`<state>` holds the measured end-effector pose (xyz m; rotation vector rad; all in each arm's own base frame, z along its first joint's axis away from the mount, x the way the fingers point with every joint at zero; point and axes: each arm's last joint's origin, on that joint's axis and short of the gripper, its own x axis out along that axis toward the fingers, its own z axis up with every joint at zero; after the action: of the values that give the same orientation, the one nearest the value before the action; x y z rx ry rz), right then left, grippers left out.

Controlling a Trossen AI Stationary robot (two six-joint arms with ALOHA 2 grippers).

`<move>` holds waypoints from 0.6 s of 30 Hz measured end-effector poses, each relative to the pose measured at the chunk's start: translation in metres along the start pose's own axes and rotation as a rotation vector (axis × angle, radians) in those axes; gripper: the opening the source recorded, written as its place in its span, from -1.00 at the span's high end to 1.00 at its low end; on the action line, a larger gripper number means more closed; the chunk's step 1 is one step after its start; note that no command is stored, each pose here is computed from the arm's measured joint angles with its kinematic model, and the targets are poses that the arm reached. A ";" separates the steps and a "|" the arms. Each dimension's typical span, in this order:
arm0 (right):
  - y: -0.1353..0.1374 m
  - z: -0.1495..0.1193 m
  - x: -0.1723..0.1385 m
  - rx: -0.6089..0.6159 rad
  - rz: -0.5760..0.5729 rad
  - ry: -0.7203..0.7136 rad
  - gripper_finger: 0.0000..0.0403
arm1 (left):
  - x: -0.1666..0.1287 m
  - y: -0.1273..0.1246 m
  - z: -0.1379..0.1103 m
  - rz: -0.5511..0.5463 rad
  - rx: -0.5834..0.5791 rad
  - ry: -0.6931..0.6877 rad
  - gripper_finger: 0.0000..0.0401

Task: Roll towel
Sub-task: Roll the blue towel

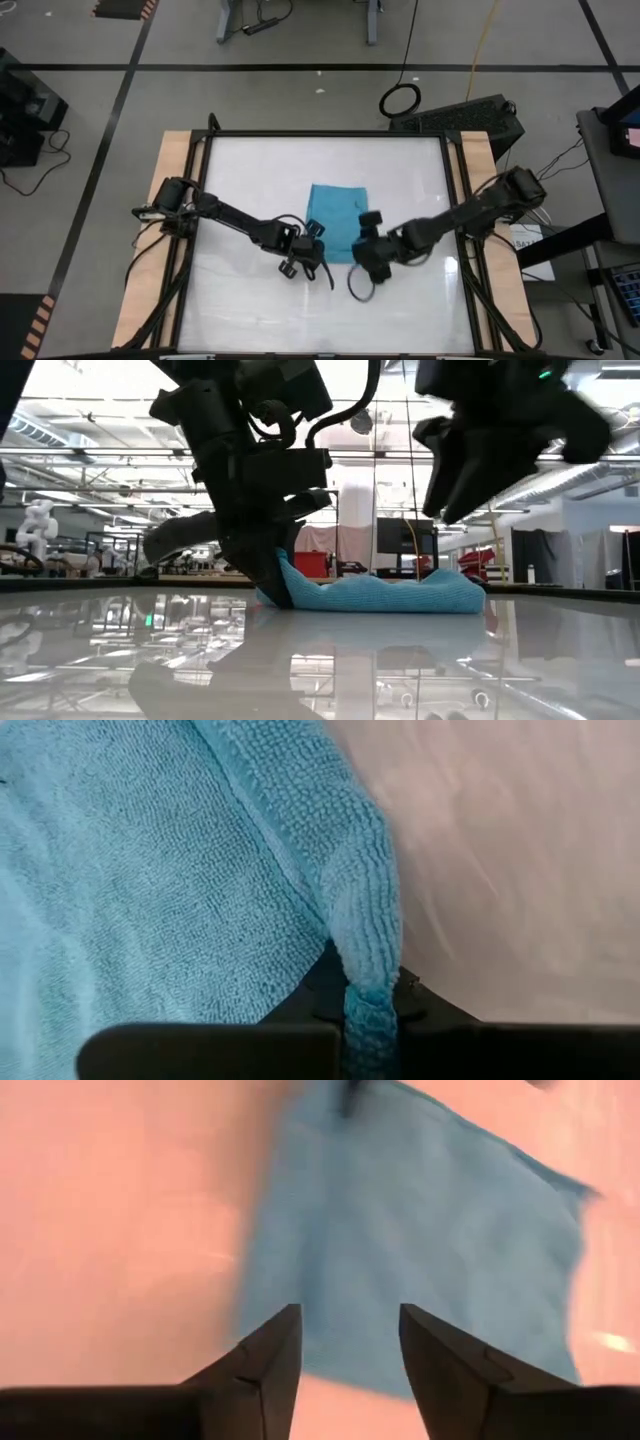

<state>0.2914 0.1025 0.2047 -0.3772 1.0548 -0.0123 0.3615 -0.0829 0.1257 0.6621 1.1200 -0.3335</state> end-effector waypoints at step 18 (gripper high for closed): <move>0.055 -0.012 0.054 -0.167 -0.094 0.118 0.36 | 0.003 0.014 -0.009 -0.142 -0.055 -0.058 0.93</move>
<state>0.2986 0.1398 0.1367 -0.5831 1.1578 -0.0313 0.3646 -0.0661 0.1247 0.5231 1.1194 -0.4389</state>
